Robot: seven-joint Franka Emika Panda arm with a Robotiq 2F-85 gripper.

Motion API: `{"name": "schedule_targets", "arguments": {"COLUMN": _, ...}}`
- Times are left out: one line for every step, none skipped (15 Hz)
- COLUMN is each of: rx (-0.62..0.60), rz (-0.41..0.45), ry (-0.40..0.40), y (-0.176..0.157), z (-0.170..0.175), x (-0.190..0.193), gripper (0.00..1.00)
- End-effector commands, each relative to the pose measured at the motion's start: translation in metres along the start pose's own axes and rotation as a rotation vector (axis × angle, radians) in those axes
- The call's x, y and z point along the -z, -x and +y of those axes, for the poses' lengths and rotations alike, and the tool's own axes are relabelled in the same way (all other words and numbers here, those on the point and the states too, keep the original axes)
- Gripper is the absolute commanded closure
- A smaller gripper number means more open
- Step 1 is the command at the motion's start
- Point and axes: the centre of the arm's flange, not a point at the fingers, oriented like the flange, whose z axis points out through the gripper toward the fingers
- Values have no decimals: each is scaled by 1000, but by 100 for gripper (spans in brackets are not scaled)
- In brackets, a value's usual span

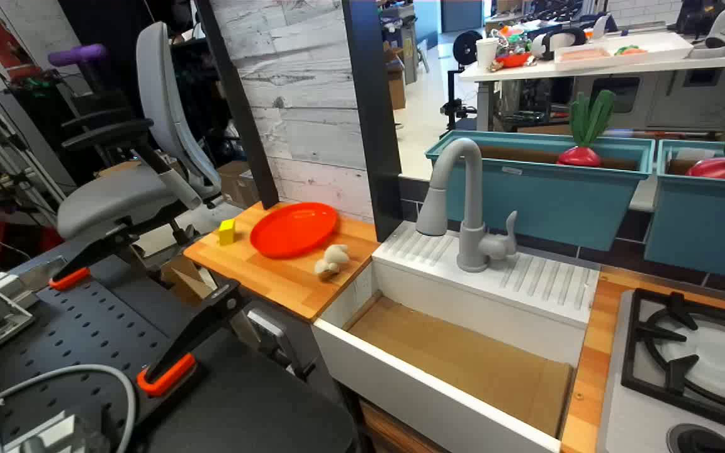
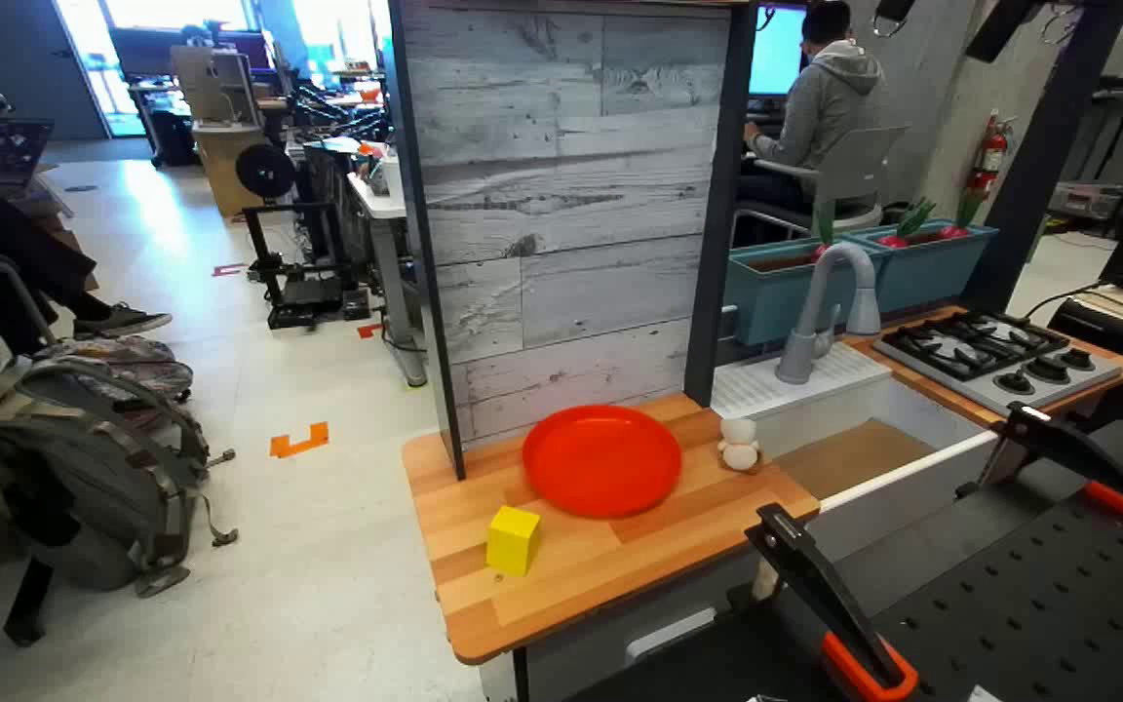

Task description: Pick up the plush toy and put it on the plate

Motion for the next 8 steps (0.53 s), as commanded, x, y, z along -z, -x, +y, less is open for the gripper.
{"name": "schedule_targets", "arguments": {"rx": 0, "rz": 0, "ry": 0, "y": 0, "z": 0, "x": 0, "gripper": 0}}
{"name": "schedule_targets", "arguments": {"rx": 1, "rz": -1, "ry": 1, "y": -5, "z": -1, "x": -11, "gripper": 0}}
{"name": "schedule_targets", "arguments": {"rx": -6, "rz": 3, "ry": 6, "y": -7, "z": -2, "x": -18, "gripper": 0}}
{"name": "schedule_targets", "arguments": {"rx": -1, "rz": -1, "ry": 12, "y": -10, "z": -4, "x": -28, "gripper": 0}}
{"name": "schedule_targets", "arguments": {"rx": 6, "rz": -15, "ry": 20, "y": -12, "z": -7, "x": -42, "gripper": 0}}
{"name": "schedule_targets", "arguments": {"rx": 10, "rz": -24, "ry": 29, "y": -14, "z": -8, "x": -55, "gripper": 0}}
{"name": "schedule_targets", "arguments": {"rx": 12, "rz": -33, "ry": 44, "y": -17, "z": -10, "x": -74, "gripper": 0}}
{"name": "schedule_targets", "arguments": {"rx": 12, "rz": -54, "ry": 56, "y": -19, "z": -10, "x": -94, "gripper": 0}}
